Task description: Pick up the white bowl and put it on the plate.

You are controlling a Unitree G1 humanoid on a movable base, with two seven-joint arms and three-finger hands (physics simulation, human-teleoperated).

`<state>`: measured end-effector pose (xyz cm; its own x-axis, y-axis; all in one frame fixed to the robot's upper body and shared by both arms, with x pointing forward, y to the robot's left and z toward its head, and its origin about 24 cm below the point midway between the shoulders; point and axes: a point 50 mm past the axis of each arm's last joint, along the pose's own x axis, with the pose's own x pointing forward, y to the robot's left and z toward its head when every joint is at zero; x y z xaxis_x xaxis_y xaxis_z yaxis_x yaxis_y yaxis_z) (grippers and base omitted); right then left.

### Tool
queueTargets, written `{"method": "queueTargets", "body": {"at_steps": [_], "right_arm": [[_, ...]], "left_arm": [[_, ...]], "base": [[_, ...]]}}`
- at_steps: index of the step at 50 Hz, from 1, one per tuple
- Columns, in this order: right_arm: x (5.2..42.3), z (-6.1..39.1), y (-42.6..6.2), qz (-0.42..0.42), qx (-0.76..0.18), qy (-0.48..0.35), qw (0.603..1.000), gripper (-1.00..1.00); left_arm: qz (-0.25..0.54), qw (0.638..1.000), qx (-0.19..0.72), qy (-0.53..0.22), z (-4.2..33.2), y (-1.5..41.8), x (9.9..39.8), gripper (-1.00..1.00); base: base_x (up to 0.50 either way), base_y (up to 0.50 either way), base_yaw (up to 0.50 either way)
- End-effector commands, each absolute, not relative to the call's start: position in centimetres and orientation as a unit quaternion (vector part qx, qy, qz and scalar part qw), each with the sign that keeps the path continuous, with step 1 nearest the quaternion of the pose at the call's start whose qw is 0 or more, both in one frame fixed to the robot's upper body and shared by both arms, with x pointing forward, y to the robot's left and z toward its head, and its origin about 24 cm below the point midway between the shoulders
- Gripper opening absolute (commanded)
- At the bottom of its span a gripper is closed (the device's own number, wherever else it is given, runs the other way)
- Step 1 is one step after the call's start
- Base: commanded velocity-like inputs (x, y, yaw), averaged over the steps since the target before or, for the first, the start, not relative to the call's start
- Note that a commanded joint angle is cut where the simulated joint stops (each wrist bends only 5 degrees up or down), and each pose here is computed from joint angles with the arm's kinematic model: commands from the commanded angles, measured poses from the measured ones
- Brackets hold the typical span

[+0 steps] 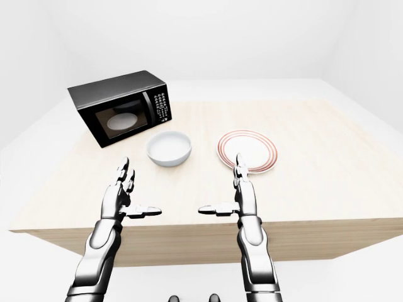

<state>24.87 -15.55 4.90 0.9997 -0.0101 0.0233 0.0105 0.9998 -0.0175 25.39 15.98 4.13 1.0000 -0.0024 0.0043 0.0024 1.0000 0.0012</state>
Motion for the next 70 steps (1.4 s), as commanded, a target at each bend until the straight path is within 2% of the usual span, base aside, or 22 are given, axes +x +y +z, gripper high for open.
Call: {"method": "queueTargets", "body": {"at_steps": [1, 18, 70], "right_arm": [[24.91, 4.86, -15.52, -0.005, -0.009, -0.012, 1.0, 1.0], [25.03, 4.72, -15.37, -0.001, -0.01, -0.006, 1.0, 1.0], [25.01, 4.26, -15.06, 0.003, -0.005, 0.003, 1.0, 1.0]], "left_arm": [[-0.001, 1.0, 0.0, -0.002, 4.13, 15.98, 25.39, 1.0], [-0.001, 1.0, 0.0, -0.002, 4.13, 15.98, 25.39, 1.0], [-0.001, 1.0, 0.0, -0.002, 4.14, 15.98, 25.39, 1.0]], "base": [[0.0, 0.38, 0.0], [0.0, 0.37, 0.0], [0.02, 0.0, 0.0]]}}
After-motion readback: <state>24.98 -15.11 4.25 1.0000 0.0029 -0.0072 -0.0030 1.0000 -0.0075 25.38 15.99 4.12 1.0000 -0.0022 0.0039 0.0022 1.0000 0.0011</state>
